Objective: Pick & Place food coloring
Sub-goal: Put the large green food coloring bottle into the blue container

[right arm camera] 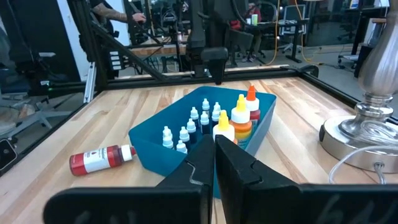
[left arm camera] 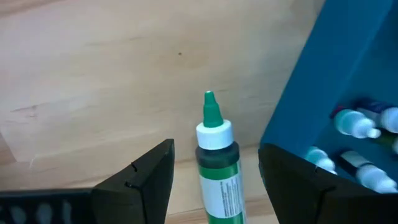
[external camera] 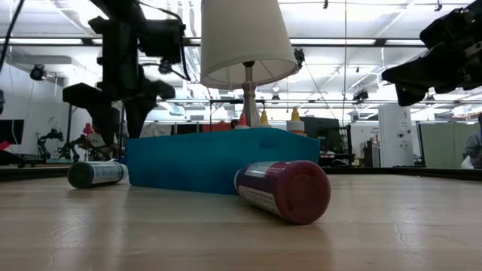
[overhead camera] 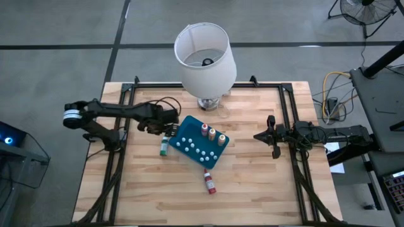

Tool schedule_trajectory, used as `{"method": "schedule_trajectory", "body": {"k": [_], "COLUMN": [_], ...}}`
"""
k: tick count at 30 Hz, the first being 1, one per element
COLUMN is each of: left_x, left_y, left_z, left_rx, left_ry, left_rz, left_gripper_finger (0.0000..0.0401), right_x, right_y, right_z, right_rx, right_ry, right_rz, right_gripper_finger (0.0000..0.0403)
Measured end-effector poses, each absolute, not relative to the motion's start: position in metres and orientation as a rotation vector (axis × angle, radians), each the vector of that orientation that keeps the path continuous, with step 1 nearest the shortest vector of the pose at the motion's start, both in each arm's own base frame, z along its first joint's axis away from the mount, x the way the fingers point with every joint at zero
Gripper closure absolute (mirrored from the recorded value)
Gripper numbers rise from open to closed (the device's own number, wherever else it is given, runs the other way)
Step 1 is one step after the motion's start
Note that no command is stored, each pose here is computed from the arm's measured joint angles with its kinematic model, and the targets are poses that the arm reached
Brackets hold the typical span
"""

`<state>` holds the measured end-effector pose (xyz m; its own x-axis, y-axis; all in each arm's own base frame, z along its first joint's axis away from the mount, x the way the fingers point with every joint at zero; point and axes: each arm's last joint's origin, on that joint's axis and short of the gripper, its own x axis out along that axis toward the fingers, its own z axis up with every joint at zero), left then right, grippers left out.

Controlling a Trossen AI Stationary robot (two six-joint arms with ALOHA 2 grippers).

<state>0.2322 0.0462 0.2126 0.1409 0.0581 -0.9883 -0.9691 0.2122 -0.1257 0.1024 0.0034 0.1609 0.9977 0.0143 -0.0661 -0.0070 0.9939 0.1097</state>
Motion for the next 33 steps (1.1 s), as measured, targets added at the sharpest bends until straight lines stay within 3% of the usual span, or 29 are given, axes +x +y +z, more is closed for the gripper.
{"method": "schedule_trajectory", "body": {"k": [20, 33], "left_x": [0.241, 0.241], "left_y": [0.046, 0.045], "left_z": [0.177, 0.167], "left_rx": [-1.104, -1.159], "left_ry": [1.271, 1.242], "left_rz": [1.024, 0.988], "left_gripper_finger": [0.0197, 0.0198], "right_x": [0.102, 0.102], "right_y": [0.003, 0.003], "right_z": [0.161, 0.161], "right_rx": [0.110, 0.110], "right_ry": [0.067, 0.067], "right_rz": [0.010, 0.011], "right_gripper_finger": [0.0394, 0.0394]}}
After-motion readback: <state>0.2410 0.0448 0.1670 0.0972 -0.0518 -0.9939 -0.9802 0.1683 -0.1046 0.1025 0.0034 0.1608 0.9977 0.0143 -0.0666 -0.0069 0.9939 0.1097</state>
